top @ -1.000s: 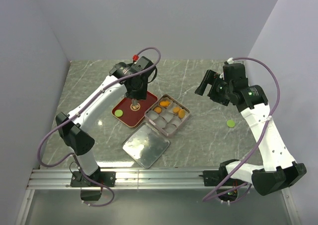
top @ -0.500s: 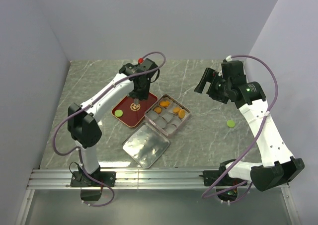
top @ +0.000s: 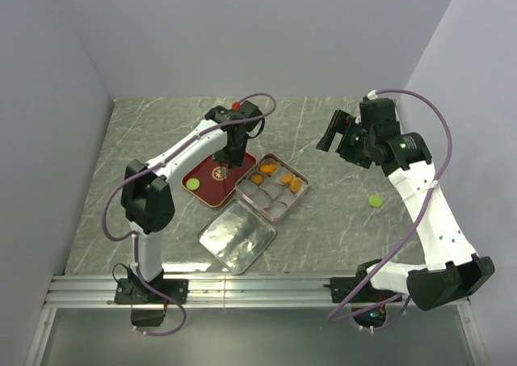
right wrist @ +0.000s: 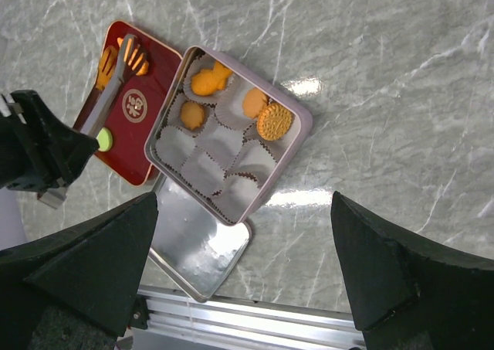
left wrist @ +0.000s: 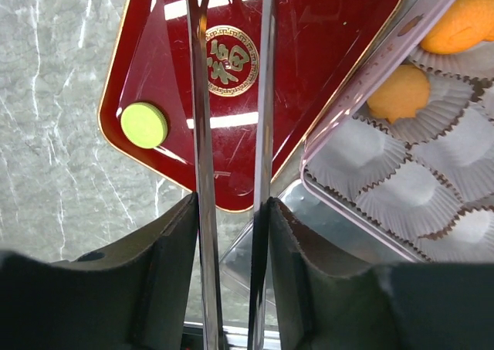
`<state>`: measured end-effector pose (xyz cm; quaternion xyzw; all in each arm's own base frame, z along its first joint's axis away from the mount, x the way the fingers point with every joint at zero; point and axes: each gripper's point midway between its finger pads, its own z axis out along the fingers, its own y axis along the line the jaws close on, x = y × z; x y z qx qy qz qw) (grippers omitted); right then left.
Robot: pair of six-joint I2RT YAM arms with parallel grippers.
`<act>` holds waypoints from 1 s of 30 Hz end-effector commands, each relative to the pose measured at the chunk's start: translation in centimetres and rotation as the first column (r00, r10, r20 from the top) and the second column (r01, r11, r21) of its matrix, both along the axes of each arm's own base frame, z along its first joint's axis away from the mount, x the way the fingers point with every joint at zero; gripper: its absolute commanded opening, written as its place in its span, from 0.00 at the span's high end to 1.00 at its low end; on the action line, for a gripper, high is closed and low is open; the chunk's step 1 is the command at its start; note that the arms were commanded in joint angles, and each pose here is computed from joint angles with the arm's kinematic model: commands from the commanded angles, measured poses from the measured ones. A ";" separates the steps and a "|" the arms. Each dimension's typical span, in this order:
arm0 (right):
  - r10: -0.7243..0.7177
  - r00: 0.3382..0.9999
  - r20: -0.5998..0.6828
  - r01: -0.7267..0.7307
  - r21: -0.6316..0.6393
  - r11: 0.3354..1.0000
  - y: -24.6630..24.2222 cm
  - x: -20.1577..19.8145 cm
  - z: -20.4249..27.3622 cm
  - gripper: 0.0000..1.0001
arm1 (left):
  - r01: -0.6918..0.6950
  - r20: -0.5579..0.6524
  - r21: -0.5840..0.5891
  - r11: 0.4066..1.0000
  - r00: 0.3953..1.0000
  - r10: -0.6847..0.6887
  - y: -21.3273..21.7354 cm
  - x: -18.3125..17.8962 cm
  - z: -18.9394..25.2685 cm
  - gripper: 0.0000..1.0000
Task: Pack the cookies
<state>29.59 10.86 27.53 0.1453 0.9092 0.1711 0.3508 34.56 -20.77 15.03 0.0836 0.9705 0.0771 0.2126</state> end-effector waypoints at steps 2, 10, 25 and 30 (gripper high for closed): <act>0.011 0.999 0.053 -0.011 0.000 1.000 0.3 0.6 1.6 0.00 | 0.013 0.018 0.003 1.000 1.000 -0.013 -0.5 1.0 -0.1 0.57; 0.012 0.998 0.056 -0.012 0.000 1.000 0.2 0.5 1.7 0.00 | -0.005 0.036 -0.006 1.000 0.999 0.005 0.0 0.6 1.4 0.66; 0.016 0.999 0.044 -0.018 0.025 1.000 0.6 0.2 1.1 0.00 | 0.001 0.163 -0.126 0.992 0.986 0.020 -0.6 -3.3 9.7 0.66; 0.022 0.999 0.040 -0.023 0.036 0.999 0.8 0.0 0.9 0.00 | 0.084 0.169 -0.140 0.987 0.984 -0.060 -3.3 -6.6 10.7 0.64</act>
